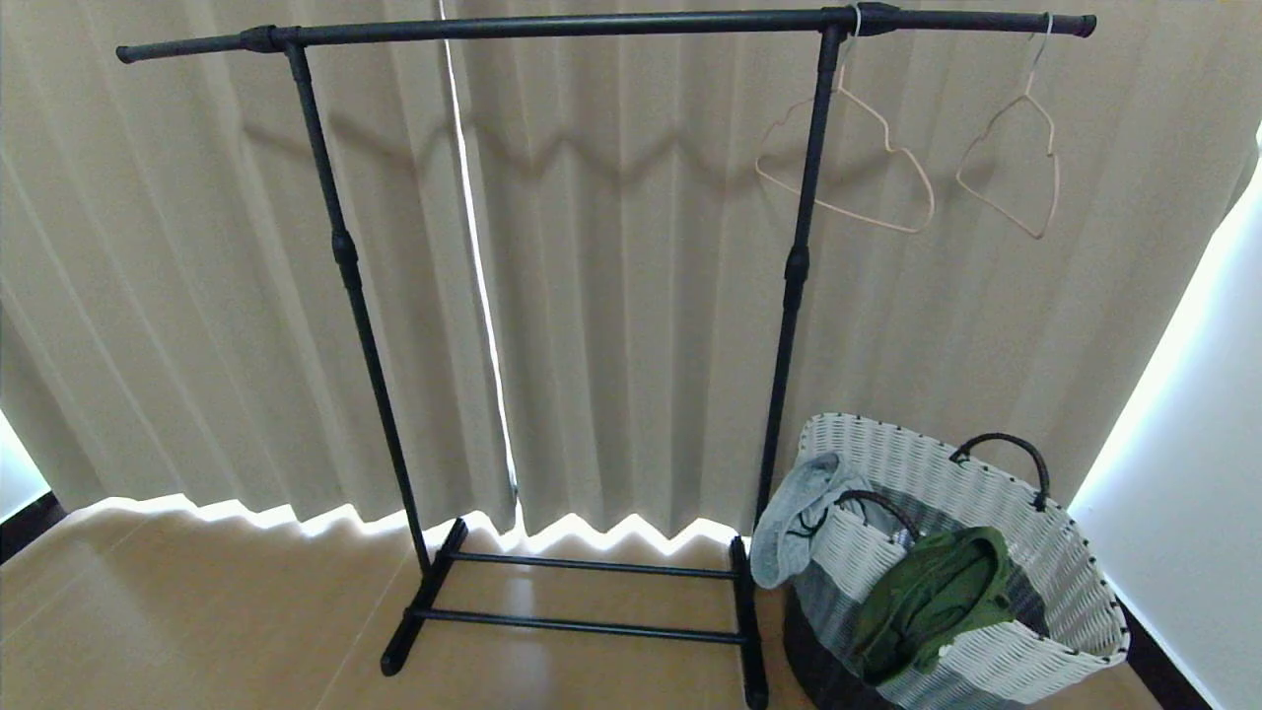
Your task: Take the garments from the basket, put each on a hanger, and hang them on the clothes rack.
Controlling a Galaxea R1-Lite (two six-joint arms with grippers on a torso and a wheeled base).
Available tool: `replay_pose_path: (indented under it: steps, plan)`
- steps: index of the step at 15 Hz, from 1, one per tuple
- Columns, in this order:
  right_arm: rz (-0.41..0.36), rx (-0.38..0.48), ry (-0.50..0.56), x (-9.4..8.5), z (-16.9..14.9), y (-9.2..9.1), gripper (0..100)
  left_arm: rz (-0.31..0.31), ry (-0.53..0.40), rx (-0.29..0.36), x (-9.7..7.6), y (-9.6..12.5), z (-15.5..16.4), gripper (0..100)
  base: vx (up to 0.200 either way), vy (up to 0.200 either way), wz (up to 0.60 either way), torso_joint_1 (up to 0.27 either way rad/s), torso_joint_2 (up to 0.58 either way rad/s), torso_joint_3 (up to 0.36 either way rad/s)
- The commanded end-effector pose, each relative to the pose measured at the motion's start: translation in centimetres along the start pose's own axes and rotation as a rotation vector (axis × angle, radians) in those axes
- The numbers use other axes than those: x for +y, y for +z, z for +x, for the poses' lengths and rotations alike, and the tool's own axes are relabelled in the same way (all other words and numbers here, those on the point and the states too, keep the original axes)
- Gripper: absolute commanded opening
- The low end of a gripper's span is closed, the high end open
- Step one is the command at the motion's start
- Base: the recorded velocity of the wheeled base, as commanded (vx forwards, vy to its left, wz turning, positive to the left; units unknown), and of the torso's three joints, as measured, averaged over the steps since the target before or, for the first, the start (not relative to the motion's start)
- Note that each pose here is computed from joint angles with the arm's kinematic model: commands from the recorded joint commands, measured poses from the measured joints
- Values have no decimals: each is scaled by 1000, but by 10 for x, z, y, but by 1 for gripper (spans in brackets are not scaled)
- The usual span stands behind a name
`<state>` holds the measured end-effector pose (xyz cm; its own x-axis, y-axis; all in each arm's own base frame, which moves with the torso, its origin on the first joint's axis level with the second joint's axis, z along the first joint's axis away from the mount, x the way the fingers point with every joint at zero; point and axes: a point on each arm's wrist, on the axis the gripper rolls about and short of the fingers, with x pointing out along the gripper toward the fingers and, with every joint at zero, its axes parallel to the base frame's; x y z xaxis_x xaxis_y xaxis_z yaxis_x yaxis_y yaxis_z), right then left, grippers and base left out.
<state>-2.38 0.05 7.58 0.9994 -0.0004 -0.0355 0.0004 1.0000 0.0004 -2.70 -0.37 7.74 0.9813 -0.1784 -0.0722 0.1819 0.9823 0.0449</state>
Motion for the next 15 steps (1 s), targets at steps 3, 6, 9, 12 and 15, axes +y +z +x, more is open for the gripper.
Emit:
replay_pose_path:
  steps: [3, 6, 9, 12, 15]
  plan:
    - [0, 0, 0, 0, 0, 0, 100, 1, 1, -1, 0, 0, 0, 100, 67, 0, 0, 2, 1, 1]
    - [0, 1, 0, 0, 0, 0, 100, 1, 1, -1, 0, 0, 0, 100, 200, 0, 0, -2, 5, 1]
    - [2, 1, 0, 0, 0, 0, 100, 1, 1, -1, 0, 0, 0, 100, 200, 0, 0, 4, -1, 5]
    - [2, 1, 0, 0, 0, 0, 100, 1, 0, -1, 0, 0, 0, 100, 200, 0, 0, 1, -1, 1]
    - [2, 0, 0, 0, 0, 0, 100, 2, 0, -1, 0, 0, 0, 100, 200, 0, 0, 1, 1, 2]
